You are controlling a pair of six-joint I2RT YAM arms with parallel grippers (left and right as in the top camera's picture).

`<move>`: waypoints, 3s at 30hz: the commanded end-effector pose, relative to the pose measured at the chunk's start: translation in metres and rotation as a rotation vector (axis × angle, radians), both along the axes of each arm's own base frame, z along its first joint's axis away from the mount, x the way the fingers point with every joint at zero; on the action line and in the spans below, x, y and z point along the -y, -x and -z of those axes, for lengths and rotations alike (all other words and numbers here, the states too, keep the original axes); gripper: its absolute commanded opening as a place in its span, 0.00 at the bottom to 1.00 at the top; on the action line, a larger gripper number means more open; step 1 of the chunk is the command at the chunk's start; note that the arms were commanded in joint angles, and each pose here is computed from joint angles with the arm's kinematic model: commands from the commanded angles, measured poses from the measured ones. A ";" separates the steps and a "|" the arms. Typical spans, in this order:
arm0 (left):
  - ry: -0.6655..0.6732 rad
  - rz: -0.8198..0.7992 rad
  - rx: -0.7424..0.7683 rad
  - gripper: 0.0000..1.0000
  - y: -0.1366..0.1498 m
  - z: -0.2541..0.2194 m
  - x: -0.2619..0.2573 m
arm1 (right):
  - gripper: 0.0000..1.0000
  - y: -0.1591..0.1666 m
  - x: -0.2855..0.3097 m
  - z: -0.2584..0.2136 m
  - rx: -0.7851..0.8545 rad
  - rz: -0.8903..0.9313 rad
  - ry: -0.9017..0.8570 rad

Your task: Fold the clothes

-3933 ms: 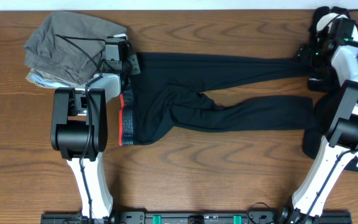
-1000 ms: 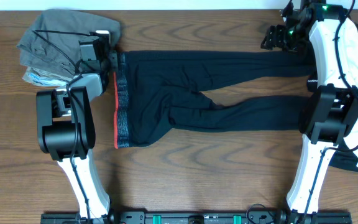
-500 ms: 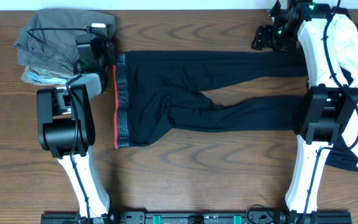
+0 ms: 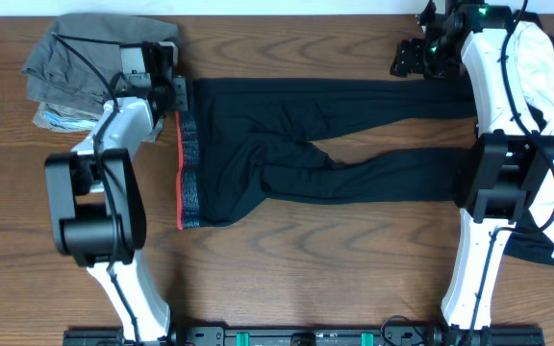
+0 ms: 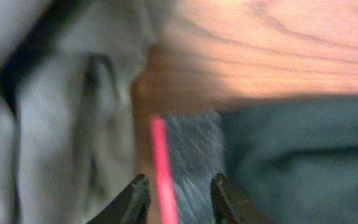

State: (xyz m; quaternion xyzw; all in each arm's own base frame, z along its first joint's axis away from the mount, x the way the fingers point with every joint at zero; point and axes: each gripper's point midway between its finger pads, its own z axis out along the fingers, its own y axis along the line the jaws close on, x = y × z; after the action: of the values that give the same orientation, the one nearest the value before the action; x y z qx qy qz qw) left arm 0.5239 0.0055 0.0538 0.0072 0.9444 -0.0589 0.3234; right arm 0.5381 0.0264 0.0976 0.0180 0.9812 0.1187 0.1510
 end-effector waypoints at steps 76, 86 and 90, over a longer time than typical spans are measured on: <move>-0.118 -0.253 -0.309 0.06 0.084 0.084 -0.069 | 0.80 0.006 0.004 0.003 -0.035 0.005 0.006; -0.114 -0.205 -0.295 0.06 0.074 0.075 -0.048 | 0.86 0.059 0.066 -0.033 -0.174 0.223 0.119; -0.082 -0.239 -0.312 0.06 0.076 0.058 -0.045 | 0.88 0.075 0.087 -0.052 -0.180 0.271 0.114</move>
State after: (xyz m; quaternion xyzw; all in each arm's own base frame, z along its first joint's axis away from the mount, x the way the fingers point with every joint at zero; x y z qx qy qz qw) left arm 0.4549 0.0548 0.0022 -0.0901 0.9752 0.0244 0.2007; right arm 0.4647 -0.0391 0.1045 0.1230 0.9906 0.0531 0.0260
